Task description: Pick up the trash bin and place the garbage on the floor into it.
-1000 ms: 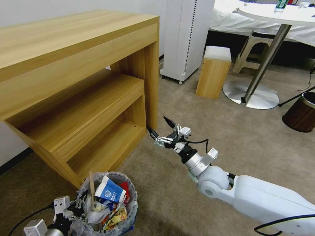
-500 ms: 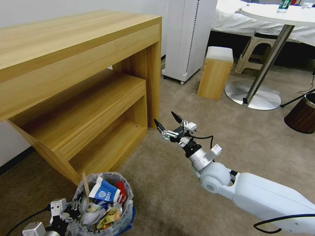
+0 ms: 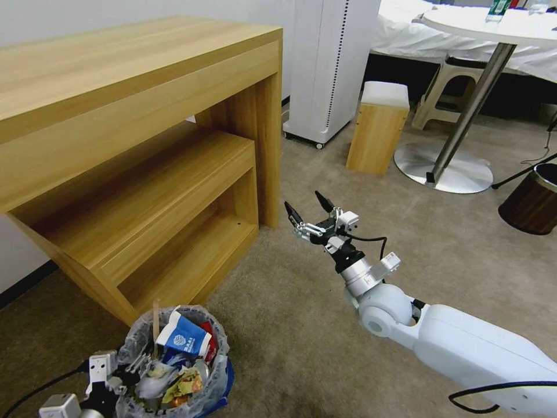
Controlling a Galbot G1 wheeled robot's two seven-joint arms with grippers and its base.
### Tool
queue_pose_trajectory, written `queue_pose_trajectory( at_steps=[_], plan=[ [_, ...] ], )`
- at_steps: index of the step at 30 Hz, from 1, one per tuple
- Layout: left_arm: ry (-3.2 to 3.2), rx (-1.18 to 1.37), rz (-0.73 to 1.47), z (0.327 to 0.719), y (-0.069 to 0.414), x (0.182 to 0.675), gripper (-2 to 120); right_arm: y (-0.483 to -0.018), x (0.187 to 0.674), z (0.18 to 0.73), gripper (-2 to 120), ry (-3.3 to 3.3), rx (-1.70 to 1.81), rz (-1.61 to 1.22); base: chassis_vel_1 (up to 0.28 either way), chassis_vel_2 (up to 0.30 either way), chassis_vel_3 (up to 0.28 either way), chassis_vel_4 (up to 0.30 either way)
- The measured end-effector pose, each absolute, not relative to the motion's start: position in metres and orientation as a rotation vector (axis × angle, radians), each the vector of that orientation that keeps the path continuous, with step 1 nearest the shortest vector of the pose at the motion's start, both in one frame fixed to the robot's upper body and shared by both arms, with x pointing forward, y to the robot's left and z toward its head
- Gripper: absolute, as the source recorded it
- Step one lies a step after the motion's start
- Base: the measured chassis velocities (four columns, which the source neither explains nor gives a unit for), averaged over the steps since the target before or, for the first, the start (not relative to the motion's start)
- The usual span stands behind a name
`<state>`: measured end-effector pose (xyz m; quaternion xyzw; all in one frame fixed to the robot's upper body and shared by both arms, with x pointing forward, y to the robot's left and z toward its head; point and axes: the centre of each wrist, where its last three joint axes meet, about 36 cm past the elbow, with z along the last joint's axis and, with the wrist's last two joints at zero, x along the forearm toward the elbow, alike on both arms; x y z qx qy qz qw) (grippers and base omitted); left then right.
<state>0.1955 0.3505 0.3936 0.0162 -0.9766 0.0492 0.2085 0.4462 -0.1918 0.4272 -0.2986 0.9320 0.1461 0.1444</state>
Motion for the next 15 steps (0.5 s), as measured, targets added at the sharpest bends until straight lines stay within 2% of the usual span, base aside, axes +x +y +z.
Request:
queue_pose_trajectory(
  at_steps=[1, 2, 5, 15],
  plan=[
    [-2.728, 0.047, 0.136, 0.396, 0.35, 0.196, 87, -0.191, 0.446, 0.427, 100, 2.691, -0.853, 0.423, 0.0, 0.0, 0.0, 0.0],
    [-2.728, 0.047, 0.136, 0.396, 0.35, 0.196, 87, -0.191, 0.446, 0.427, 100, 2.691, -0.853, 0.423, 0.0, 0.0, 0.0, 0.0],
    [-2.743, 0.053, 0.135, 0.402, 0.349, 0.197, 99, -0.188, 0.444, 0.426, 100, 2.692, -0.848, 0.427, 0.0, 0.0, 0.0, 0.0],
    [-2.775, 0.069, 0.123, 0.409, 0.346, 0.195, 100, -0.189, 0.441, 0.422, 100, 2.687, -0.829, 0.416, 0.0, 0.0, 0.0, 0.0]
  ],
)
